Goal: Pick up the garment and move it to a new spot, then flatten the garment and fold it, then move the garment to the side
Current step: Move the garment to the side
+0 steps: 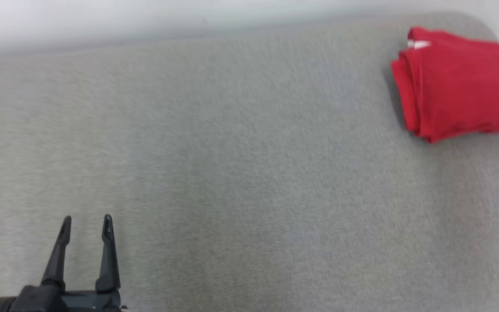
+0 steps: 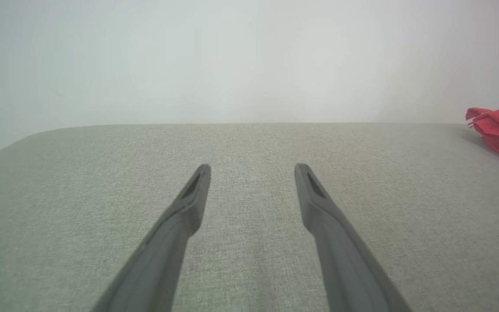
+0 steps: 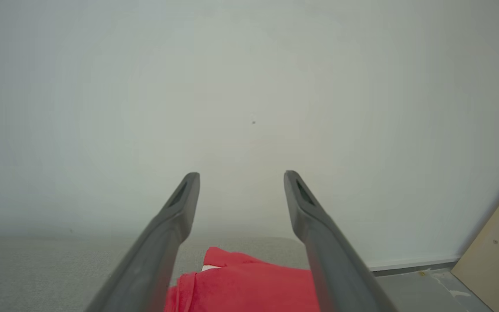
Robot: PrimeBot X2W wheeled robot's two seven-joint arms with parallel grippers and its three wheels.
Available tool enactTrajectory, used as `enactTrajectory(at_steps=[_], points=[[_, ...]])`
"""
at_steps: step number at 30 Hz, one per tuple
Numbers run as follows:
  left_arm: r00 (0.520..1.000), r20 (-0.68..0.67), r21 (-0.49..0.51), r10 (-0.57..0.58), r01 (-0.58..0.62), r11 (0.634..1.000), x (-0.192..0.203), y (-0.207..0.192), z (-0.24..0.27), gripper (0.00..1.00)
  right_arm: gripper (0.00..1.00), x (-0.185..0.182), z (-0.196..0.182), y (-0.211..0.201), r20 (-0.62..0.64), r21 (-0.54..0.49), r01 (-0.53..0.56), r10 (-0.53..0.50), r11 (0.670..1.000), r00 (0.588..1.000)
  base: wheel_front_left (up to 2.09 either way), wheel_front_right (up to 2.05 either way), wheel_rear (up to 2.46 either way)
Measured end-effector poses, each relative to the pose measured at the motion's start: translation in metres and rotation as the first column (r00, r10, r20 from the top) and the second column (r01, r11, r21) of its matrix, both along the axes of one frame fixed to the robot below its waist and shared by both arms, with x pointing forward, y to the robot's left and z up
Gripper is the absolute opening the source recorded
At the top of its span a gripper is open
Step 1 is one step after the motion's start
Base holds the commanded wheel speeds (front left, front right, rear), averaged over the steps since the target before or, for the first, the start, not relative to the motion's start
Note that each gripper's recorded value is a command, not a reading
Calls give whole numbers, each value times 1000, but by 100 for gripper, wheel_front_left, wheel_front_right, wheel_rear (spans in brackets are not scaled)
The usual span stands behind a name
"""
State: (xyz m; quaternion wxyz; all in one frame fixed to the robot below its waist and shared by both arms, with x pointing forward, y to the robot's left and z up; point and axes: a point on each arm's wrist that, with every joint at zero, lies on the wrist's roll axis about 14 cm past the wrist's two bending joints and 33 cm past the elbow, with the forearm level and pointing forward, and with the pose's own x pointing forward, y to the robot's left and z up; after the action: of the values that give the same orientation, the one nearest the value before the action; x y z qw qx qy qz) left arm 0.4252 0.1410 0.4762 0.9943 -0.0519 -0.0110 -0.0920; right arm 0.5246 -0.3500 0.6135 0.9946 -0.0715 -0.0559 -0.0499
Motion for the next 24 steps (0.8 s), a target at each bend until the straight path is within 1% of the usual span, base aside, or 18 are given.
enactTrajectory(at_steps=[6,13,19,24], points=[[998,39,5,56,-56,998,-22,19,20,100,100,-14,0,45,44,35,-94,93,995,995,0,0,0],[992,75,-11,104,-103,995,-51,32,36,100,100,-40,0,81,79,71,-172,167,983,983,0,0,0],[982,118,-20,147,-145,989,-66,45,51,100,100,-63,-11,104,87,118,-221,212,968,973,0,0,0],[976,139,-25,169,-167,986,-73,53,58,100,100,-83,-34,118,75,186,-237,227,953,971,0,0,0]])
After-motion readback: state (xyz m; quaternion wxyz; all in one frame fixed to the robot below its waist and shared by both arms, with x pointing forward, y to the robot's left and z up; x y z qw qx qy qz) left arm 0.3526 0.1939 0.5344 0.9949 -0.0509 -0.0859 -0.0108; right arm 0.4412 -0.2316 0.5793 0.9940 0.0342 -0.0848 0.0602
